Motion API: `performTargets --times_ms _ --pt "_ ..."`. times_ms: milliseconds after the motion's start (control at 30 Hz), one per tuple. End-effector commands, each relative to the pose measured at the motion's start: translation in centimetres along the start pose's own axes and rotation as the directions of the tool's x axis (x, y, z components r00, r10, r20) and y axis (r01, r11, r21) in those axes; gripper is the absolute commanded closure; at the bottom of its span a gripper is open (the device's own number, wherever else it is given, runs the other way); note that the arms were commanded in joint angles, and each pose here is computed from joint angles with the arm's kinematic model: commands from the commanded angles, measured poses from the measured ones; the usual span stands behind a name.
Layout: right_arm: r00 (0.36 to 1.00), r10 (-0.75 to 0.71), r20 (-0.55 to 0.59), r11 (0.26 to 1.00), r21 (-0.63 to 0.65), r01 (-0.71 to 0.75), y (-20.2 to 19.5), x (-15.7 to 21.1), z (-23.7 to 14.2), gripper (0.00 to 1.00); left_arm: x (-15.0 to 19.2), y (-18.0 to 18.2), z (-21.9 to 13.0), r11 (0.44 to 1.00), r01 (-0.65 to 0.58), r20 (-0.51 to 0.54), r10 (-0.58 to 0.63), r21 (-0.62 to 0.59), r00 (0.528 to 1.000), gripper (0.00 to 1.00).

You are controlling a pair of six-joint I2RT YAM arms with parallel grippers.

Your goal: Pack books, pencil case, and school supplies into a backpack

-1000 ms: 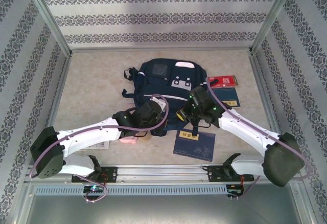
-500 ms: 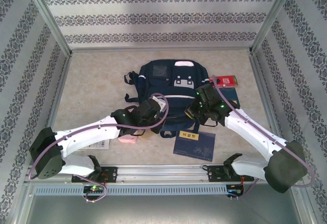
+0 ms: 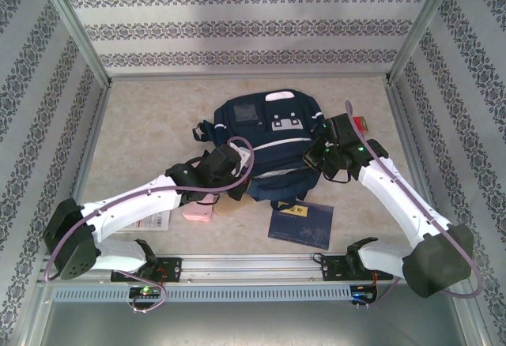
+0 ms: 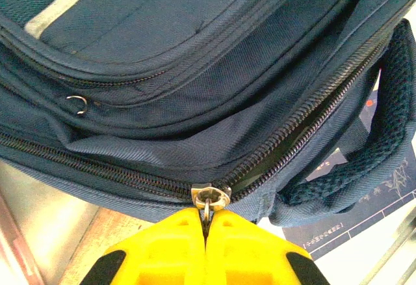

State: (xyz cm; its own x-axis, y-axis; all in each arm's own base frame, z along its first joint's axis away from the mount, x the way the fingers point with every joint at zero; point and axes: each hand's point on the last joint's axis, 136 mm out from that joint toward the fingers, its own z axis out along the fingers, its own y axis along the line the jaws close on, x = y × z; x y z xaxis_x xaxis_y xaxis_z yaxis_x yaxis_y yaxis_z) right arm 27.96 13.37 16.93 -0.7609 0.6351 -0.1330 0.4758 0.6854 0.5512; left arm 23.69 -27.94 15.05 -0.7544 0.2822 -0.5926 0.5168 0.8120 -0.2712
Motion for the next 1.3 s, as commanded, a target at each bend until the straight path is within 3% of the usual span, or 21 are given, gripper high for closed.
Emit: performTargets --times_ms 0,67,333,567,1033,1133,1267 --pt "0.999 -0.028 0.04 0.999 -0.04 0.03 1.1 -0.6 -2.5 0.6 -2.0 -1.2 0.4 0.998 0.029 0.023 -0.03 0.059 0.999 1.0" --pt "1.0 -0.015 0.015 0.997 -0.079 0.016 1.6 0.5 -3.4 0.48 -3.0 -1.9 0.6 0.996 0.037 0.042 -0.041 0.085 0.998 1.0" --pt "0.99 0.041 -0.134 0.987 -0.146 -0.061 2.4 6.0 -3.0 0.37 -4.3 -3.0 1.0 0.991 0.048 0.066 -0.057 0.128 0.996 1.0" --pt "0.974 0.064 -0.217 0.987 -0.132 -0.094 3.6 9.1 -0.1 0.39 -4.0 -3.5 1.0 0.989 0.046 0.067 -0.056 0.137 0.996 1.0" --pt "0.97 0.166 -0.176 0.986 0.058 -0.158 0.4 8.9 6.5 0.43 -3.5 -4.3 0.8 0.985 0.04 0.09 -0.056 0.168 0.994 1.0" --pt "0.976 0.155 -0.151 0.987 0.068 -0.146 0.9 8.2 7.4 0.56 -3.3 -4.4 1.1 0.985 0.035 0.086 -0.05 0.169 0.995 1.0" --pt "0.984 0.14 -0.105 0.989 0.053 -0.135 1.3 7.2 7.6 0.87 -3.2 -4.1 0.9 0.988 0.027 0.087 -0.04 0.153 0.995 1.0"
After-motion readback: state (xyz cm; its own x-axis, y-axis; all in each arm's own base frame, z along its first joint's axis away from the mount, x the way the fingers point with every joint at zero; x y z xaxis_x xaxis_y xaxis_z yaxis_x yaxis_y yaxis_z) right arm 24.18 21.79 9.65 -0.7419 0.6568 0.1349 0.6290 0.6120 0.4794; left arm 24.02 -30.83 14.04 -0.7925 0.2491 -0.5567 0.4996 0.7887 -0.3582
